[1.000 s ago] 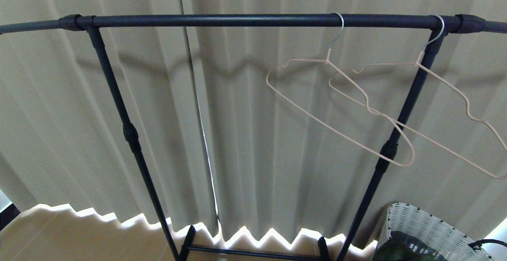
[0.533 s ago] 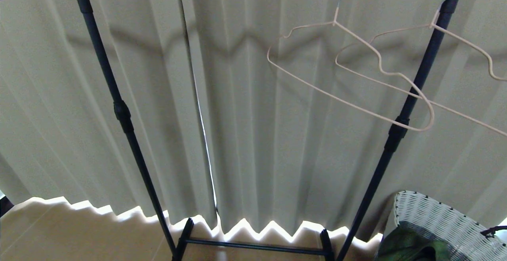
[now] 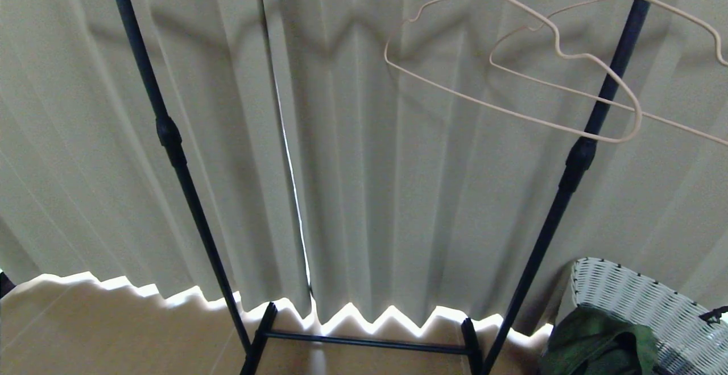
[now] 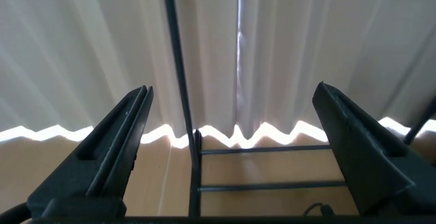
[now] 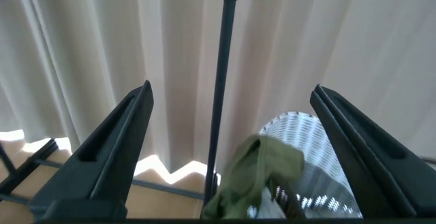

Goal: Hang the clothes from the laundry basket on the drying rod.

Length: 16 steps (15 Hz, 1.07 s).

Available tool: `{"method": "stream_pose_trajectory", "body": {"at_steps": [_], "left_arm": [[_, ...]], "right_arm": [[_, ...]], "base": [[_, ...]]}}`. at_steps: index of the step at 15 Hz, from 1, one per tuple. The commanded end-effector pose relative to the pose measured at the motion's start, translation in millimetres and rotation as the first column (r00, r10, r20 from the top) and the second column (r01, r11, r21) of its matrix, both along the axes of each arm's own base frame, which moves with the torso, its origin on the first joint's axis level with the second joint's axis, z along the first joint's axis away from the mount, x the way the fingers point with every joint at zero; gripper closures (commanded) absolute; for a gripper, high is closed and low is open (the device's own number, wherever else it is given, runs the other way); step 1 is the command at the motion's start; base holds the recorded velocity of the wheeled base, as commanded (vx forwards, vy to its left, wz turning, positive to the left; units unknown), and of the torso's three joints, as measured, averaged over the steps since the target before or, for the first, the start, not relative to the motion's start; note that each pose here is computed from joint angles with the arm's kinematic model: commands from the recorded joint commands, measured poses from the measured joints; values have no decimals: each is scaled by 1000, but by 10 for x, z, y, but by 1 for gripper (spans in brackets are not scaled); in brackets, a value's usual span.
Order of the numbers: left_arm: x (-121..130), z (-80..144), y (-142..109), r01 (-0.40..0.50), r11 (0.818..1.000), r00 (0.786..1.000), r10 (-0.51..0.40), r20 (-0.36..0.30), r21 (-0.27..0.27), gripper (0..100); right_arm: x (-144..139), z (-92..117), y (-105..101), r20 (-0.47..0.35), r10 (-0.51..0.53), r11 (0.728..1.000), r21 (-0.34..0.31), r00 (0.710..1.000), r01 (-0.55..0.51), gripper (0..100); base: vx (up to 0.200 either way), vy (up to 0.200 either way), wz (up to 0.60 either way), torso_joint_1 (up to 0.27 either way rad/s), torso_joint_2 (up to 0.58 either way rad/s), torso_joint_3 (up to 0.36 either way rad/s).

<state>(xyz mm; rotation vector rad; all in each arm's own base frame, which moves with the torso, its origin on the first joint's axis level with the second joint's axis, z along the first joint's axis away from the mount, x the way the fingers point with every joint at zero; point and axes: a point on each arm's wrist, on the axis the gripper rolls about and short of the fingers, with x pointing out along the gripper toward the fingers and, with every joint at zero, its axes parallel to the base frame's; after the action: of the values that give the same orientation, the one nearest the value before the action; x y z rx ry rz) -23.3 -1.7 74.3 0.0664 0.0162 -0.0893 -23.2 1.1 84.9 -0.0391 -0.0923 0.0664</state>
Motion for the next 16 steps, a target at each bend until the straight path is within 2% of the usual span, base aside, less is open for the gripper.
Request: {"method": "stream_pose_trajectory", "body": {"at_steps": [1,9,15,16], "left_arm": [[0,0,0,0,1000,1000,0,-1,0,0],[0,0,0,0,1000,1000,0,-1,-1,0],[0,0,0,0,1000,1000,0,-1,-1,0],[0,0,0,0,1000,1000,0,-1,-1,0]], "right_arm": [[0,0,0,1,1,1000,0,1000,-1,0],[0,0,0,1,1,1000,-2,1000,-1,0],[0,0,0,1,1,1000,-3,1000,-1,0],[0,0,0,1,1,1000,-2,1000,-1,0]], "base": [[-200,0,0,2,22,41],[-200,0,0,-1,5,6],[0,0,0,0,0,0],[0,0,-600,12,2,2]]}}
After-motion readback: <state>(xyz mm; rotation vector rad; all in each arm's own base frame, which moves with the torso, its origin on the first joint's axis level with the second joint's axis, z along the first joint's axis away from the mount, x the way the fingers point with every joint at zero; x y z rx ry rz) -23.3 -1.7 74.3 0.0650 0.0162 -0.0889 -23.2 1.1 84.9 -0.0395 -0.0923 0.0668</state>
